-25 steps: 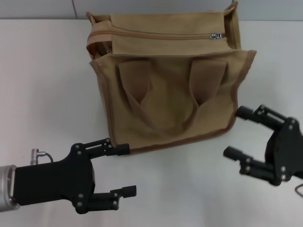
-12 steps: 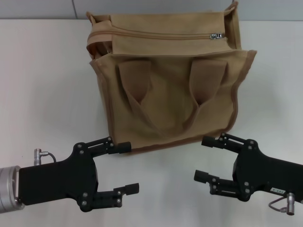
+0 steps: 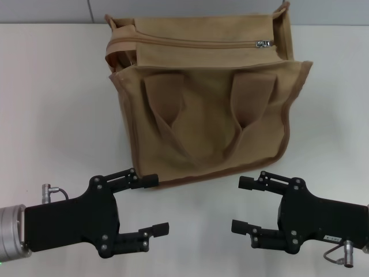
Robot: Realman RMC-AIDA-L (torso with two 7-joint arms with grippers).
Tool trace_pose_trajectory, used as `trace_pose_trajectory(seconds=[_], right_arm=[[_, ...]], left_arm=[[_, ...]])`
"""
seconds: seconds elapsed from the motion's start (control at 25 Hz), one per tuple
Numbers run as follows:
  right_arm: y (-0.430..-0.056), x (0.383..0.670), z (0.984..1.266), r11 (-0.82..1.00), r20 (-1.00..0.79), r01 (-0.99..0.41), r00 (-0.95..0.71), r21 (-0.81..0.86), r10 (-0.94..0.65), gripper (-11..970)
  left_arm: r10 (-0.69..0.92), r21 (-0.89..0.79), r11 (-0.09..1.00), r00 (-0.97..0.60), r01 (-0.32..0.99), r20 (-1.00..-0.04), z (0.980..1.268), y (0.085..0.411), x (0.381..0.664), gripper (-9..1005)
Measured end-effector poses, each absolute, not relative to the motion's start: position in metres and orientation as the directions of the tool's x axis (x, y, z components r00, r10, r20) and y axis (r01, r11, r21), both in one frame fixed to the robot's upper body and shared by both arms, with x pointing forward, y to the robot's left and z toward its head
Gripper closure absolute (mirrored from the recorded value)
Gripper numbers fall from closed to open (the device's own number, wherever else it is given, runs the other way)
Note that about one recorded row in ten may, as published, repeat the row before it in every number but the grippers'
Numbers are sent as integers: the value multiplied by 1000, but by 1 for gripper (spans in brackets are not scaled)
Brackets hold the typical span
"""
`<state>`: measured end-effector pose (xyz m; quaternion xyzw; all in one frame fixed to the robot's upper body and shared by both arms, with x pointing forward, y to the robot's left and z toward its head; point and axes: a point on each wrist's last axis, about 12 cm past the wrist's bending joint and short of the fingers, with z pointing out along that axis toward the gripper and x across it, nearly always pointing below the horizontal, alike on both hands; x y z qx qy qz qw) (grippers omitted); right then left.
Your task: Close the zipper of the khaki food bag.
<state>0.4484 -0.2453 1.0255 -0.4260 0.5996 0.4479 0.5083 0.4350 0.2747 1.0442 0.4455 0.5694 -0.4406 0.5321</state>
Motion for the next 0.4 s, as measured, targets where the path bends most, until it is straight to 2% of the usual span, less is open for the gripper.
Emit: trace_pose_trajectory(seconds=[0.4], right_arm=[[-244,450,1025,253,-991,-962,-123,106,-52,194]], left_arm=[[38,-36,243,-47,969,-998,1042,274,437,226]])
